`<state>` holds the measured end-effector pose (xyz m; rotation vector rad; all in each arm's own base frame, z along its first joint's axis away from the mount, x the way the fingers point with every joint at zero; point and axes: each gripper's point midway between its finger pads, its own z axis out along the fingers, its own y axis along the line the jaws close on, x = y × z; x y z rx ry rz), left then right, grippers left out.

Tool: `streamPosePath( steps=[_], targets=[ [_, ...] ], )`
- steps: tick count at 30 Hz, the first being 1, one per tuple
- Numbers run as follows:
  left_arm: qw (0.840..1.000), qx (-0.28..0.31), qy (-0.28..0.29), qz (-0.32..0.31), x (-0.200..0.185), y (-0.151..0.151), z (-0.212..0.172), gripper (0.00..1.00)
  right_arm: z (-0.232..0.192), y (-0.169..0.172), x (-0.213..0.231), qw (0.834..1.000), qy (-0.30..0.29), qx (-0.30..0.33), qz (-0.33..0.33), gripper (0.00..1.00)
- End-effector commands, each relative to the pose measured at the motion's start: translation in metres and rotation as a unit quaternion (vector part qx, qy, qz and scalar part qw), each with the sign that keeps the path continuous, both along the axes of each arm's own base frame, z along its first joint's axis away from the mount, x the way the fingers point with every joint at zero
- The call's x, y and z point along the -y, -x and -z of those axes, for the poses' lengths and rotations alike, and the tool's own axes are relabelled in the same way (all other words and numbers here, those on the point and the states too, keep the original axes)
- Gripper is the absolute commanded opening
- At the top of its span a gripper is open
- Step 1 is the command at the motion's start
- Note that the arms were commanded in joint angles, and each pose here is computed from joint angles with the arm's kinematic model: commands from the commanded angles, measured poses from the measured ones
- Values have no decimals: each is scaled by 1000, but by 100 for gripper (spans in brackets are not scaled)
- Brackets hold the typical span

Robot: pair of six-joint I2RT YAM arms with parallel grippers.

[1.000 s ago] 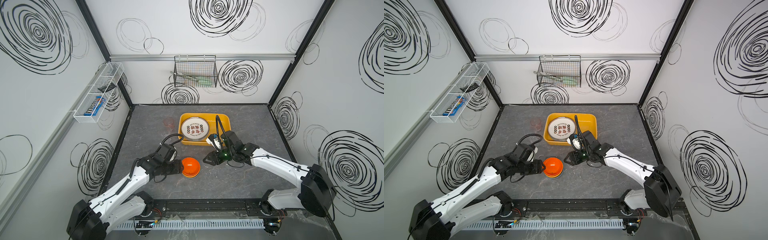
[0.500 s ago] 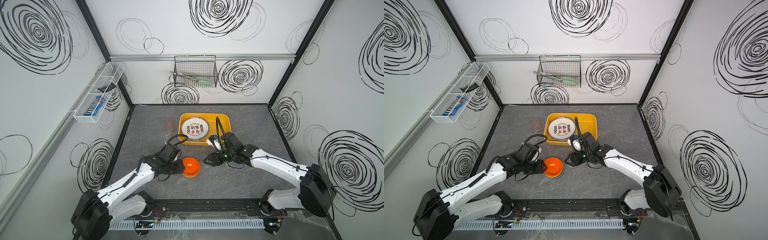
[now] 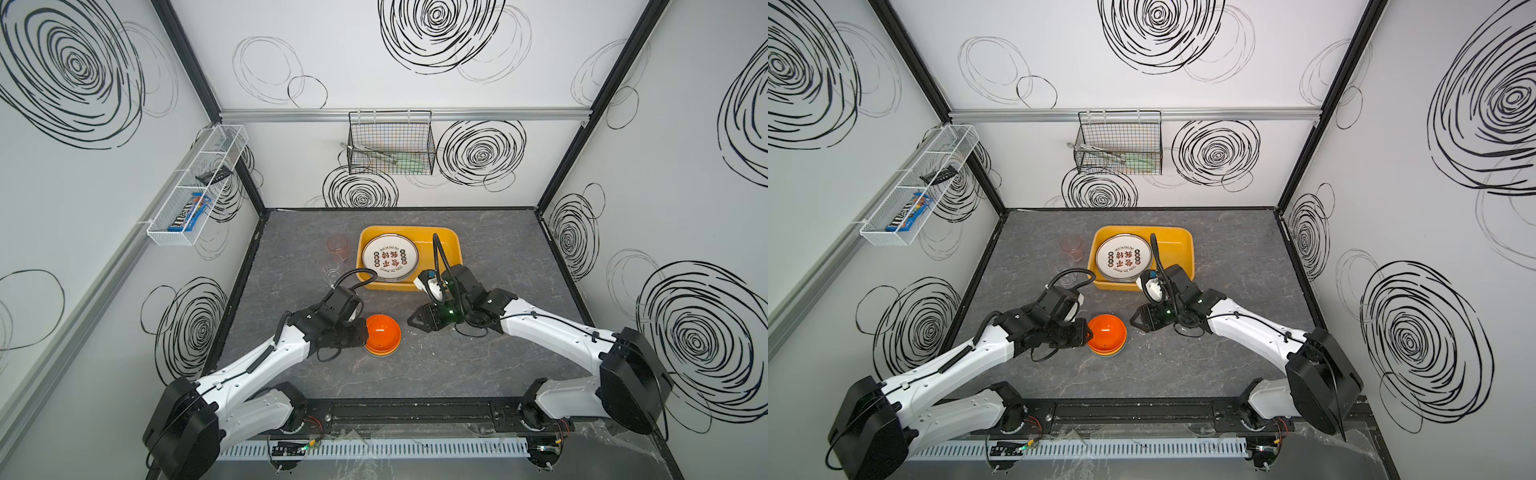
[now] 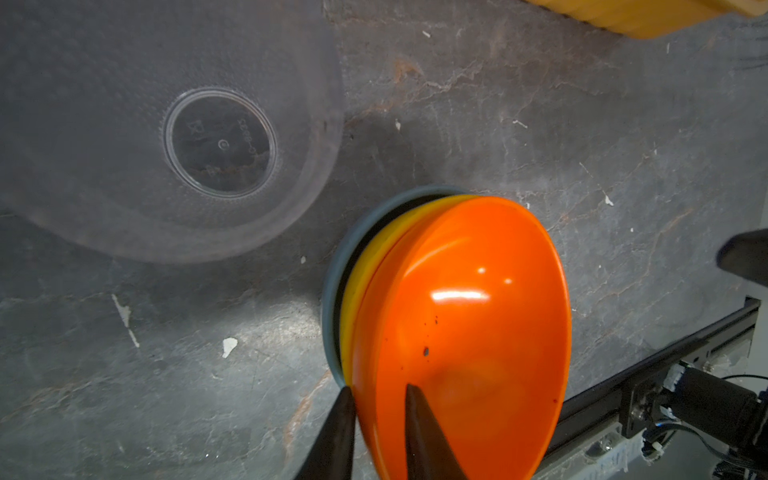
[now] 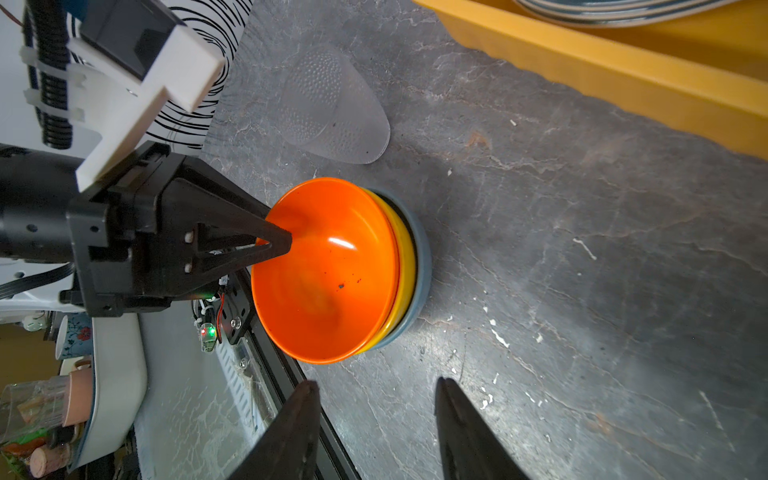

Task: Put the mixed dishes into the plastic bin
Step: 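Pinch the orange bowl rim with the right gripper while the left gripper steadies the stack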

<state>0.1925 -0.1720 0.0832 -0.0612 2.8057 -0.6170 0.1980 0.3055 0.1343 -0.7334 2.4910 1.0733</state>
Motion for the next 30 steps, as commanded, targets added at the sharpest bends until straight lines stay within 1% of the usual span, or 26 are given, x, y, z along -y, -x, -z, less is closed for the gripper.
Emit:
streamPosePath(
  steps=[1, 11, 22, 26, 30],
  targets=[
    [1000, 9, 7, 5, 6, -5, -5, 23, -5, 0, 0, 1000, -7, 11, 5, 50],
    [1000, 17, 9, 12, 12, -12, -13, 15, -6, -2, 2, 1000, -5, 14, 17, 50],
    [999, 31, 15, 16, 15, -20, -29, 10, -8, -4, 2, 1000, -2, 14, 20, 49],
    [999, 40, 18, 16, 15, -22, -38, 9, -17, -5, 0, 1000, -9, 10, 23, 49],
    [999, 47, 19, 14, 14, -24, -44, 8, -33, -5, -5, 999, -31, 8, 23, 51]
  ],
)
